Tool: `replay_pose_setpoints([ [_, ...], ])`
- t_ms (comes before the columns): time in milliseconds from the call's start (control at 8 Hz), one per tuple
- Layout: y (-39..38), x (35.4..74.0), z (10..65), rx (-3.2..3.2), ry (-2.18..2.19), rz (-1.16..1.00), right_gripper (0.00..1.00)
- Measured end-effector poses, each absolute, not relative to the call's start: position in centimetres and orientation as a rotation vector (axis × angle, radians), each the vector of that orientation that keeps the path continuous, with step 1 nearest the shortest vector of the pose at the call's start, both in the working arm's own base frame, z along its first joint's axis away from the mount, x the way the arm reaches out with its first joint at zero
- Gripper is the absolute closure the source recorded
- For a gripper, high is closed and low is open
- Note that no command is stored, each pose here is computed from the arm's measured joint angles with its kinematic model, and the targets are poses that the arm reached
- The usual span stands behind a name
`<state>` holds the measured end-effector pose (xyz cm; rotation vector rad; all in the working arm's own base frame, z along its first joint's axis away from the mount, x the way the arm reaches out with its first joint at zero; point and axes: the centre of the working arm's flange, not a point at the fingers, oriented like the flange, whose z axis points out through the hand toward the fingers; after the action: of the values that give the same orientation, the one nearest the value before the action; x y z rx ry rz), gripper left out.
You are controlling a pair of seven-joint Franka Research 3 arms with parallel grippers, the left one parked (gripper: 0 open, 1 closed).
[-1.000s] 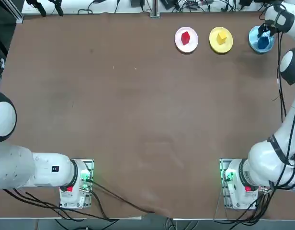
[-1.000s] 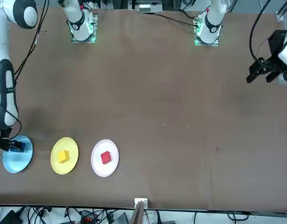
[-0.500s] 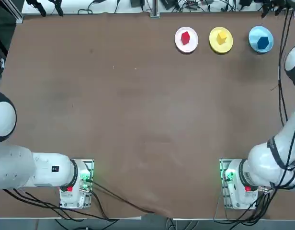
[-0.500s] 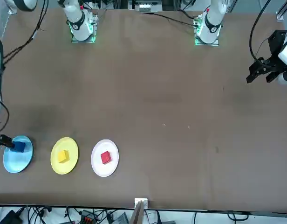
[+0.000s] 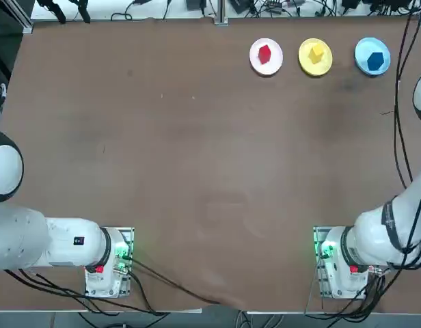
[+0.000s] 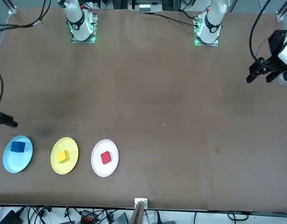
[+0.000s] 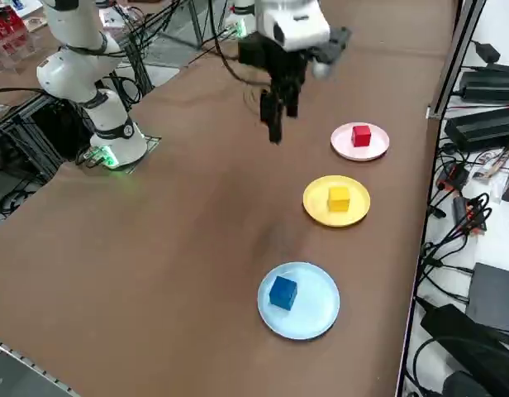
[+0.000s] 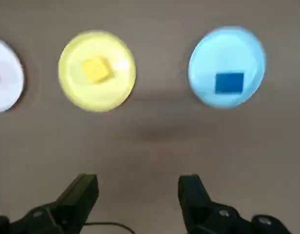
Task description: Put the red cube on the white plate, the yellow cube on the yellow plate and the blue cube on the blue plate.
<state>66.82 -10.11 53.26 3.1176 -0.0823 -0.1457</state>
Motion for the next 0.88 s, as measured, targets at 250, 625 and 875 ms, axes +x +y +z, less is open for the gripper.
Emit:
replay_pose_setpoints([
  [250,-5.5,63.8,56.3,3.138,-0.031,-0.231,0.00],
  [625,-3.2,58.1,55.6,3.151,-0.014,0.002,0.00],
  [875,-1.1,55.4,56.0,3.135,0.049,-0.024,0.00],
])
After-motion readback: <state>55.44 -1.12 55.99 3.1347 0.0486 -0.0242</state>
